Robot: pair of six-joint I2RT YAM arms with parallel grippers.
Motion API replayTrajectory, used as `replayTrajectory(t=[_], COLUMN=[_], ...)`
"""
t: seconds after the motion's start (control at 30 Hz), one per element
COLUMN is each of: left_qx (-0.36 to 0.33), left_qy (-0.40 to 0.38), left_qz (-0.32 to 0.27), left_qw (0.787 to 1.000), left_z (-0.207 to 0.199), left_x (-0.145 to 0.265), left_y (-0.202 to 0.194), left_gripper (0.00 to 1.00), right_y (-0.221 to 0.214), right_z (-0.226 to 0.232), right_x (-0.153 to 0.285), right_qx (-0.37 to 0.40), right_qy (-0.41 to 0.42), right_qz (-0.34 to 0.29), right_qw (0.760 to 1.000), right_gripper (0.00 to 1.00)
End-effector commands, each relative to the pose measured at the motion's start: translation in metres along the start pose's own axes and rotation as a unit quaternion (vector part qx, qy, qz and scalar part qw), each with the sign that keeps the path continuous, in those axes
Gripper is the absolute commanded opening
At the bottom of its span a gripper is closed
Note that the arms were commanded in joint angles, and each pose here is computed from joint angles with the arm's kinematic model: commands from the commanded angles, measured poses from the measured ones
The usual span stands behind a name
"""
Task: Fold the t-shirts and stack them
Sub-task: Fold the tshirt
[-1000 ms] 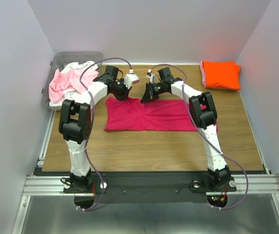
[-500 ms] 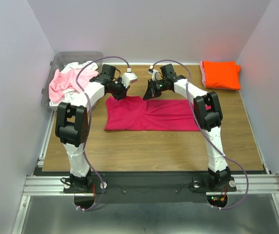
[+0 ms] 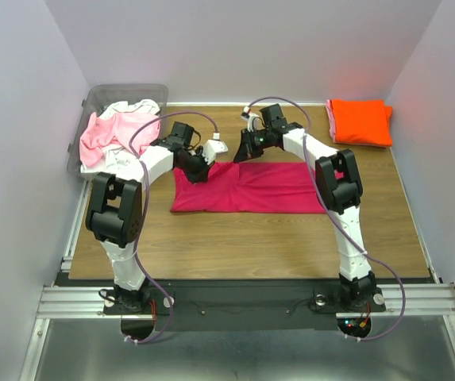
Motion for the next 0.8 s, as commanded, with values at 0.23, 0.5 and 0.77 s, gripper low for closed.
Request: replayTrajectory(t=[0.23,0.5,0.77], left_qx=[-0.024,-0.038,-0.062], left_qy=[-0.030,-0.028,-0.033], left_qz=[0.036,0.046,0.027], left_qw=[0.999,0.998,0.997], left_z=[-0.041,-0.042,-0.043], left_x=[-0.007,-0.002,0.020], left_y=[-0.021,-0.025,-0.010], left_gripper=[0.00,0.11,0.29], right_y=[-0.001,-0.003,0.027], right_z=[0.019,0.023,0.050], right_x=[0.018,0.037,0.048], right_qx=[0.051,0.078,0.094], right_qy=[0.003,-0.025,0.003], right_qz=[-0.012,-0.022,-0.053], right_qw=[0.999,0.996,0.994], right_gripper=[0.03,0.37,0.33])
Point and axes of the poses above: each gripper's point midway between its finger pads, its own x axis back along the fingers, its own z axis along the line the jaws close on, y = z × x, the point moved 2 cm from there along x, back along the fingers, and after that the axes turned 4 degrees about -x, right-handed, at the moved point
